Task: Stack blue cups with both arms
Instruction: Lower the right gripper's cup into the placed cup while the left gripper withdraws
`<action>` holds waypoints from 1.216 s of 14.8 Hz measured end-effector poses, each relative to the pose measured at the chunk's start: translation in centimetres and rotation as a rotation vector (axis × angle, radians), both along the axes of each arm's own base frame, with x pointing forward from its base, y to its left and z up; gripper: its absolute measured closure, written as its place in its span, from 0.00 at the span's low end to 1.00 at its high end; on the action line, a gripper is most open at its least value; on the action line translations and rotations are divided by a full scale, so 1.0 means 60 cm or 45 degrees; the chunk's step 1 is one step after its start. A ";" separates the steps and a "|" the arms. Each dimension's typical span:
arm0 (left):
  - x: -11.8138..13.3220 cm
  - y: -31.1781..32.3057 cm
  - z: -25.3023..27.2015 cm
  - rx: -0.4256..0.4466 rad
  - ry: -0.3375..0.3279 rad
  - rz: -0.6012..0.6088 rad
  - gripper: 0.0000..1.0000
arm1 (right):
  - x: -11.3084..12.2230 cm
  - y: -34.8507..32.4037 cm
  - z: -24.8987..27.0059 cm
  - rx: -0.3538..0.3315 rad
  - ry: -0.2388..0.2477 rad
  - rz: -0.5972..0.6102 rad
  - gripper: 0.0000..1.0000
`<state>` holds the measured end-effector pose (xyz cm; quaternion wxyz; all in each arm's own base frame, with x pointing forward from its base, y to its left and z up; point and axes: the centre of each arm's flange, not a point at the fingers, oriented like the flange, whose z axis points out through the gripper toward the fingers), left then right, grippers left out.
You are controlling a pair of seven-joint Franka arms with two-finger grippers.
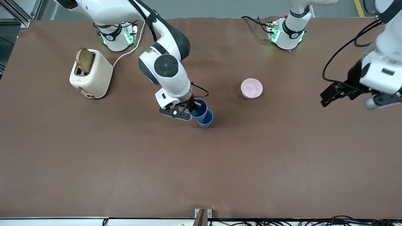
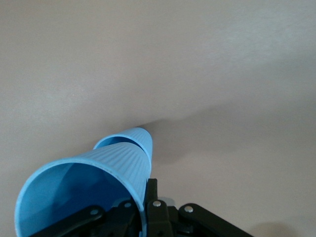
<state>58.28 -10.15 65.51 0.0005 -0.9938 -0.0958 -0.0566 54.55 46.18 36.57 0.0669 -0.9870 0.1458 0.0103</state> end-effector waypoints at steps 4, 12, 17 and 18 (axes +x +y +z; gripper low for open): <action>-0.037 0.075 0.046 0.032 0.016 -0.141 0.00 | -0.003 0.011 -0.019 0.009 0.001 0.010 0.96; -0.058 0.113 0.028 -0.007 0.097 -0.273 0.00 | -0.006 0.017 -0.025 0.009 -0.008 0.021 0.96; -0.121 0.105 0.027 0.005 0.123 -0.291 0.00 | -0.004 0.018 -0.037 0.000 -0.011 0.027 0.96; -0.128 0.100 0.028 0.007 0.122 -0.298 0.00 | -0.004 0.017 -0.038 -0.003 -0.014 0.029 0.96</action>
